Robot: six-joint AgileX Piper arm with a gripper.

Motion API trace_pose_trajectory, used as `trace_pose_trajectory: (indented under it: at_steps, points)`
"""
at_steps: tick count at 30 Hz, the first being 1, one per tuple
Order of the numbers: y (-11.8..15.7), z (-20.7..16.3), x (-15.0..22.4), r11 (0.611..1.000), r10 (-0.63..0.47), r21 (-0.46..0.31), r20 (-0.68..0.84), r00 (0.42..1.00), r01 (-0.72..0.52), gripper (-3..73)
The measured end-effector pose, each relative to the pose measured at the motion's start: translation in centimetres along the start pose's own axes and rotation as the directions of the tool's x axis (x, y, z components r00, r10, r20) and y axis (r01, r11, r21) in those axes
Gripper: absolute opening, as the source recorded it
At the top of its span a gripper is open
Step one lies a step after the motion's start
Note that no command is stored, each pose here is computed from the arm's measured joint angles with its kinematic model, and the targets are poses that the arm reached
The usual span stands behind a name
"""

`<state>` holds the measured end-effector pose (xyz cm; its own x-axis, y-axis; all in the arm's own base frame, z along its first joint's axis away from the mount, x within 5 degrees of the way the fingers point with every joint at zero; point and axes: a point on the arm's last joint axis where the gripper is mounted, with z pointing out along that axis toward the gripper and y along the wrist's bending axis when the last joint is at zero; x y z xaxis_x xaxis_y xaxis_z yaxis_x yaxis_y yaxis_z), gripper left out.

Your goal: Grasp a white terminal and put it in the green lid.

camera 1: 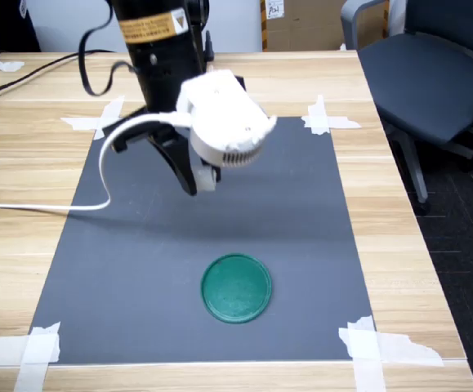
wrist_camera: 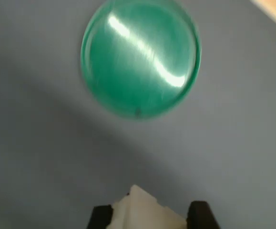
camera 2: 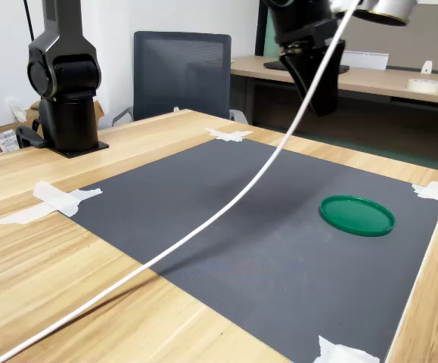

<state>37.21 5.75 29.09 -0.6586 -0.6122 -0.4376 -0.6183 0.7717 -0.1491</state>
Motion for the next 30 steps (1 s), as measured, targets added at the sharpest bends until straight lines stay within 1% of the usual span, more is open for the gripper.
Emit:
trace_pose_trajectory:
  at_steps: [4, 9, 16, 23, 28, 30]
  points:
    - [-0.4, 2.2, -1.4, 1.0, -0.024, -0.002, -0.018, 1.0, 0.024, 26.5]
    - [-0.9, 5.2, -2.2, 0.999, -0.051, 0.0, -0.053, 0.997, 0.052, 26.5]
    - [-0.9, 8.7, -2.0, 0.998, -0.062, -0.03, -0.108, 0.992, 0.059, 26.5]
    - [-0.9, 10.6, -1.6, 0.995, -0.097, -0.053, -0.143, 0.985, 0.09, 26.5]
    - [0.2, 11.1, -2.0, 0.988, -0.145, -0.072, -0.144, 0.979, 0.136, 26.5]
    - [0.6, 11.2, -2.2, 0.986, -0.157, -0.079, -0.143, 0.977, 0.147, 28.3]
